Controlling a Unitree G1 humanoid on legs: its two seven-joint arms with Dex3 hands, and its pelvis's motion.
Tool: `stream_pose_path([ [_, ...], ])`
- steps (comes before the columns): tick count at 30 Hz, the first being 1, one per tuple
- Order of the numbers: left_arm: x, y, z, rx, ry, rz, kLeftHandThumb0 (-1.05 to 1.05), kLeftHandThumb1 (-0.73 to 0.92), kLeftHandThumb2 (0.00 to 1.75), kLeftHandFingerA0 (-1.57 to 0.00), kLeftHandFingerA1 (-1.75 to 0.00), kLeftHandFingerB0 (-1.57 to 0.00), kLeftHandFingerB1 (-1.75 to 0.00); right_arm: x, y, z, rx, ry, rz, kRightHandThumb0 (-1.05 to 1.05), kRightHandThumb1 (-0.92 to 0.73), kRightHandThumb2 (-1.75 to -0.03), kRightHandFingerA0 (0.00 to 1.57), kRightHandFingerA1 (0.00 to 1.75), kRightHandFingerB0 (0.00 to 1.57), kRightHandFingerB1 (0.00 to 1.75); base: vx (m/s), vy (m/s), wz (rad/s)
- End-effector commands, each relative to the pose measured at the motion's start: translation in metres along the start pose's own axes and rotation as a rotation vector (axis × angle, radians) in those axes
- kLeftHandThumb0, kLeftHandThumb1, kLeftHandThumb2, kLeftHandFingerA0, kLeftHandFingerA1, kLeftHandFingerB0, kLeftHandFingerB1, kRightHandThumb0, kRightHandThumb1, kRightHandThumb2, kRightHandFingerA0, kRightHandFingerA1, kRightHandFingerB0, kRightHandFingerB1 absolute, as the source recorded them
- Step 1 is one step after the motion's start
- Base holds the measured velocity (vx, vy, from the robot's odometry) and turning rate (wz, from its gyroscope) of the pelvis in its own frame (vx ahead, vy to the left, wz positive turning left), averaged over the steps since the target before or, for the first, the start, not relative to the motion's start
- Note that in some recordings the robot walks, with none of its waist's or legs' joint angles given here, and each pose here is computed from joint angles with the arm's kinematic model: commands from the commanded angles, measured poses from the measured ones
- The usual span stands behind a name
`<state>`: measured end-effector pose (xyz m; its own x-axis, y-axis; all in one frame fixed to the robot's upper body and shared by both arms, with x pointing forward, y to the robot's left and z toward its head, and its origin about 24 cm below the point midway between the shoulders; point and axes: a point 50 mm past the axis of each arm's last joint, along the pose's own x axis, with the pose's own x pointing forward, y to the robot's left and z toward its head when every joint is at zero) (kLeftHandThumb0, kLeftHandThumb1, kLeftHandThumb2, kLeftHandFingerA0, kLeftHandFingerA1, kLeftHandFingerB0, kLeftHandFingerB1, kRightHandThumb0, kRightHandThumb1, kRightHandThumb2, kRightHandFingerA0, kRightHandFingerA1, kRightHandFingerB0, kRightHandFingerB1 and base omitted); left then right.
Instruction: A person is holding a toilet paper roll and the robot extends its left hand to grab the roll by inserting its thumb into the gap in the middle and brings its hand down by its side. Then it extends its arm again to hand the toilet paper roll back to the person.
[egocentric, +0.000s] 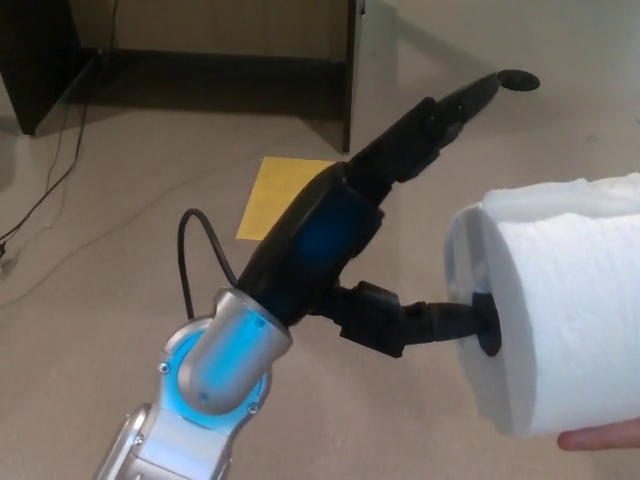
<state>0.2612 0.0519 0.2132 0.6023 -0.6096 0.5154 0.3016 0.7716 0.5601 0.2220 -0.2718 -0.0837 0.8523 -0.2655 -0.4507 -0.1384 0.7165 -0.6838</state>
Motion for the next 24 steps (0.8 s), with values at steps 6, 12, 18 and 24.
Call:
stream_pose_path([
  [6,0.003,-0.018,0.003,0.002,-0.005,-0.037,-0.26,0.21,0.79,0.00,-0.48,0.00,-0.49,-0.004,-0.001,-0.007,-0.009,0.004,0.005,-0.37,-0.52,-0.56,0.54,0.45,0.21,0.28,0.00,0.000,0.00],
  [12,0.006,-0.033,0.010,0.035,-0.006,-0.033,-0.53,0.36,0.65,-0.22,-0.42,-0.08,-0.31,-0.002,-0.001,-0.004,-0.001,-0.004,0.007,-0.40,-0.53,-0.56,0.55,0.45,0.21,0.28,0.00,0.000,0.00],
  [18,0.007,-0.042,0.009,0.047,-0.023,-0.047,-0.46,0.36,0.60,-0.28,-0.43,-0.09,-0.30,-0.006,0.004,-0.008,-0.009,0.005,0.023,-0.49,-0.43,-0.71,0.49,0.54,0.16,0.38,0.00,0.000,0.00],
  [24,0.016,-0.043,0.010,-0.030,-0.054,-0.088,-0.07,0.78,0.63,-1.05,-0.55,-0.79,-0.46,-0.002,0.000,-0.004,0.000,0.007,0.018,-0.39,-0.55,-0.57,0.56,0.45,0.22,0.28,0.00,0.000,0.00],
])
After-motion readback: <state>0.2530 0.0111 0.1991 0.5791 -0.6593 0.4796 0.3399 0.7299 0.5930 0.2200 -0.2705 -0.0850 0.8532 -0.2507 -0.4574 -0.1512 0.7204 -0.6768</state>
